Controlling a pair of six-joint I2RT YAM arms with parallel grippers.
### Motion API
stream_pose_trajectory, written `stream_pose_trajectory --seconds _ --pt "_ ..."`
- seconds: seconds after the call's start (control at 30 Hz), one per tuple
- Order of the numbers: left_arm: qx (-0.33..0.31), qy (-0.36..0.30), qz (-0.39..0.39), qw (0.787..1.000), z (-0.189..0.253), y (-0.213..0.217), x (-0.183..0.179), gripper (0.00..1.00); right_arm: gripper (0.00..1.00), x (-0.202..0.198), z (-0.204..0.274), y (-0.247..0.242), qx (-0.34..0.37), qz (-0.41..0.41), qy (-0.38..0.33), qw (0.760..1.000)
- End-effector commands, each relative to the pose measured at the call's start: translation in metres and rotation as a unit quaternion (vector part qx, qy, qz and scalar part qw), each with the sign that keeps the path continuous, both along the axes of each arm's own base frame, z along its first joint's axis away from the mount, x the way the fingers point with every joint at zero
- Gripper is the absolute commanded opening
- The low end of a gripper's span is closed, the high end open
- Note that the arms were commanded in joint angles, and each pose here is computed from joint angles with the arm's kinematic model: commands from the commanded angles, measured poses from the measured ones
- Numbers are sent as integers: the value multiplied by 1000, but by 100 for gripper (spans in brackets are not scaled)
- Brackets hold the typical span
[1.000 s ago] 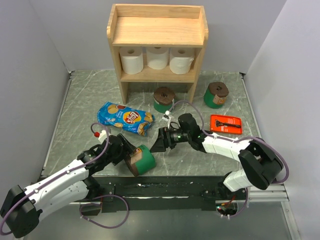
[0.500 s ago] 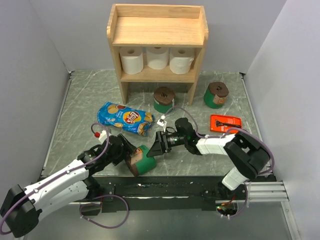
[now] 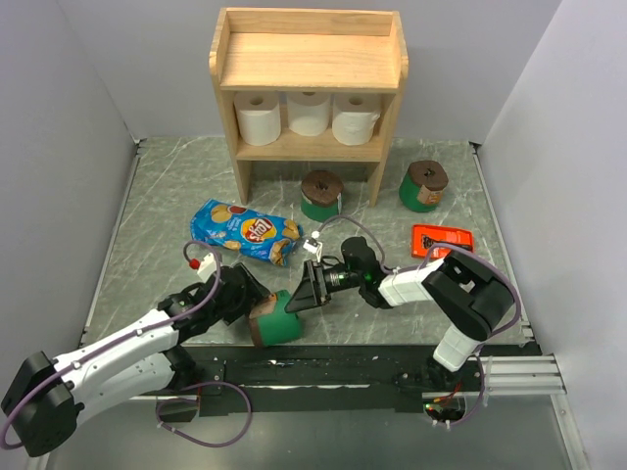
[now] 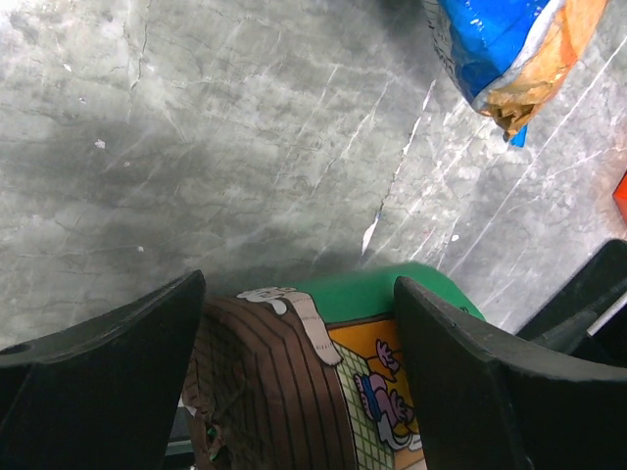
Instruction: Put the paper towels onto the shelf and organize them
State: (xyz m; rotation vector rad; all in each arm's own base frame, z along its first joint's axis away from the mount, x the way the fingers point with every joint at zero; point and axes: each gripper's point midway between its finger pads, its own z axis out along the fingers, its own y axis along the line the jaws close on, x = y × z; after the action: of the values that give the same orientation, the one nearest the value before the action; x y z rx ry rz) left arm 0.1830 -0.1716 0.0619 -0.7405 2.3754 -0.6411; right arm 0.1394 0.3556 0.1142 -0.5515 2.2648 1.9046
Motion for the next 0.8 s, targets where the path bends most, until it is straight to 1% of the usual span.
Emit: stream_pose_trajectory --seconds 0.0,0.07,0.1,0.17,0.2,0.3,0.33,0.4,0.43,0.5,0.57,0.6,0.63,0.67,0.7,0.73,0.77 --pt "-9 -1 -8 1000 6 -10 0 84 61 1 35 8 69 8 -38 997" --pt "-11 0 -12 1000 6 -13 -2 83 59 3 34 7 67 -2 -32 997" --pt "-10 1 -13 1000 5 -14 -2 83 55 3 35 6 66 -7 -29 997" --pt "-11 2 -16 1000 4 -17 -4 83 52 6 32 5 58 -21 -22 998" --pt "-10 2 -17 1000 4 -17 -4 83 49 9 32 4 56 -28 -21 998" --pt "-16 -6 -20 1000 10 -23 -3 83 44 15 26 -1 42 -54 -11 998" --pt "-21 -11 -21 999 15 -26 -1 84 43 18 21 -4 29 -65 -4 997" --pt "-25 -22 -26 999 21 -32 3 84 40 24 21 -8 18 -86 -21 996" --pt "-29 -29 -31 999 29 -37 6 84 40 24 16 -11 -2 -92 -14 996" --pt "-25 -34 -33 999 32 -42 12 84 38 29 25 -14 -6 -108 -44 993" --pt "-24 -38 -45 998 36 -54 17 84 38 28 34 -22 -18 -122 -55 991" --pt "-24 -40 -49 998 38 -58 18 84 37 33 38 -25 -25 -137 -77 987" --pt "-26 -48 -59 997 46 -66 20 84 36 36 40 -29 -37 -150 -87 984" --pt "-18 -47 -63 997 45 -71 22 84 36 31 45 -38 -53 -157 -92 982" --pt "-7 -52 -59 997 46 -70 25 85 35 41 51 -43 -66 -182 -120 974" --pt "-4 -67 -62 996 60 -76 32 86 35 42 55 -48 -76 -192 -131 970" --pt "12 -68 -60 996 61 -76 36 86 35 37 58 -58 -97 -199 -134 966"
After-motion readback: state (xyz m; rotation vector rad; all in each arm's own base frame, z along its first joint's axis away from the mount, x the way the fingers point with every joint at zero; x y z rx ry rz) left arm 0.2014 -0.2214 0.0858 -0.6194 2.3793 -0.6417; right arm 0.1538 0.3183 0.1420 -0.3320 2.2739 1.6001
